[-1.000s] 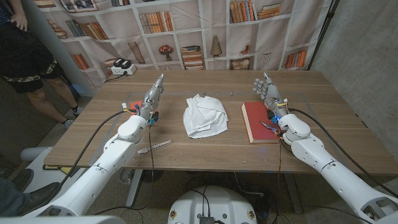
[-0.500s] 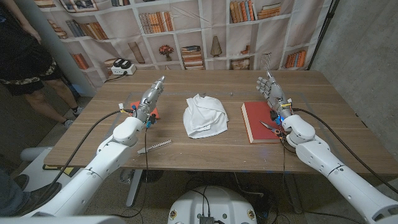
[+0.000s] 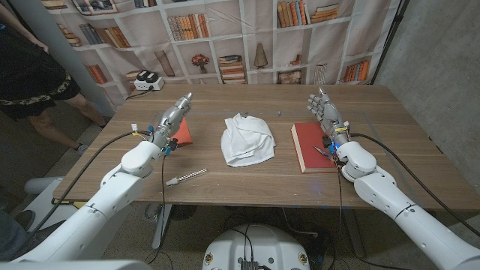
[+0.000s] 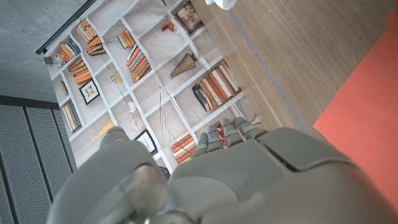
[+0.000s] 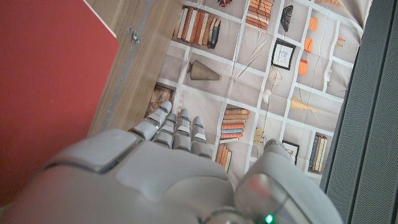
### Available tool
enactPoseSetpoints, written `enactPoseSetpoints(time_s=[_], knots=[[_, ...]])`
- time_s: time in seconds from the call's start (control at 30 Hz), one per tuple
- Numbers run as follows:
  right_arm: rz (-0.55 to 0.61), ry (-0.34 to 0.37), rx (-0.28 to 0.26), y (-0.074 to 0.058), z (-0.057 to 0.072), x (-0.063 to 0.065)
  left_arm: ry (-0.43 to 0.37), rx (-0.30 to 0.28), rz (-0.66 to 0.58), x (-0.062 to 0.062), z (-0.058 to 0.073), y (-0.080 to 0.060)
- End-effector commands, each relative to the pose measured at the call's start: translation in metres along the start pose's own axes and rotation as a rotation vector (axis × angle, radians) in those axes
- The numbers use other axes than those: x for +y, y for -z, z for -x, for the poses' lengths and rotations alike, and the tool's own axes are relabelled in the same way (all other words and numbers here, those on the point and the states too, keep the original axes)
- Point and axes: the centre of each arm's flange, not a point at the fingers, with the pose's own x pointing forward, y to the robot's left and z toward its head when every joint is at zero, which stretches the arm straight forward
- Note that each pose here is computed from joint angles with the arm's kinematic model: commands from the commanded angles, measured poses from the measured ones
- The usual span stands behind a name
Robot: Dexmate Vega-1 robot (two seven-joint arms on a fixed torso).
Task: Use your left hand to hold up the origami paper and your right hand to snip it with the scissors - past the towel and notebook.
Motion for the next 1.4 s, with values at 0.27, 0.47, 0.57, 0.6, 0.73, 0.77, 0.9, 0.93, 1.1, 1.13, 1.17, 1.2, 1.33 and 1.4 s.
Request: enactPoseSetpoints(time_s=[0.27, 0.47, 0.57, 0.6, 0.73, 0.77, 0.9, 0.93, 1.1, 1.13, 1.17, 1.2, 1.33, 1.4], knots=[[0.014, -0.005, 0.033, 0.002, 0.01, 0.015, 0.03, -0.049, -0.105, 0.015, 0.039, -0.011], [0.025, -0.019, 0.04, 0.002, 0.014, 0.018, -0.005, -0.06, -0.169, 0.018, 0.059, -0.012], [0.023, -0.028, 0.044, 0.002, 0.014, 0.021, -0.032, -0.07, -0.212, 0.018, 0.067, -0.012], [0.024, -0.03, 0.047, 0.002, 0.013, 0.022, -0.044, -0.075, -0.227, 0.018, 0.07, -0.012], [0.03, -0.039, 0.053, 0.0, 0.012, 0.026, -0.078, -0.093, -0.271, 0.021, 0.08, -0.012], [0.036, -0.043, 0.053, 0.0, 0.012, 0.027, -0.087, -0.095, -0.282, 0.022, 0.082, -0.012], [0.037, -0.046, 0.059, -0.001, 0.013, 0.03, -0.124, -0.095, -0.328, 0.025, 0.092, -0.014], [0.04, -0.047, 0.059, -0.001, 0.013, 0.03, -0.134, -0.09, -0.341, 0.026, 0.094, -0.014], [0.041, -0.044, 0.063, -0.001, 0.016, 0.03, -0.191, -0.067, -0.403, 0.031, 0.103, -0.016], [0.041, -0.043, 0.062, -0.001, 0.017, 0.03, -0.203, -0.065, -0.415, 0.032, 0.104, -0.016], [0.035, -0.036, 0.065, -0.001, 0.017, 0.03, -0.214, -0.063, -0.427, 0.032, 0.106, -0.016], [0.039, -0.038, 0.063, -0.001, 0.018, 0.03, -0.226, -0.062, -0.444, 0.032, 0.107, -0.017], [0.026, -0.031, 0.067, 0.001, 0.019, 0.03, -0.281, -0.061, -0.519, 0.032, 0.113, -0.021], [0.028, -0.035, 0.066, 0.002, 0.019, 0.03, -0.305, -0.054, -0.548, 0.032, 0.115, -0.022]])
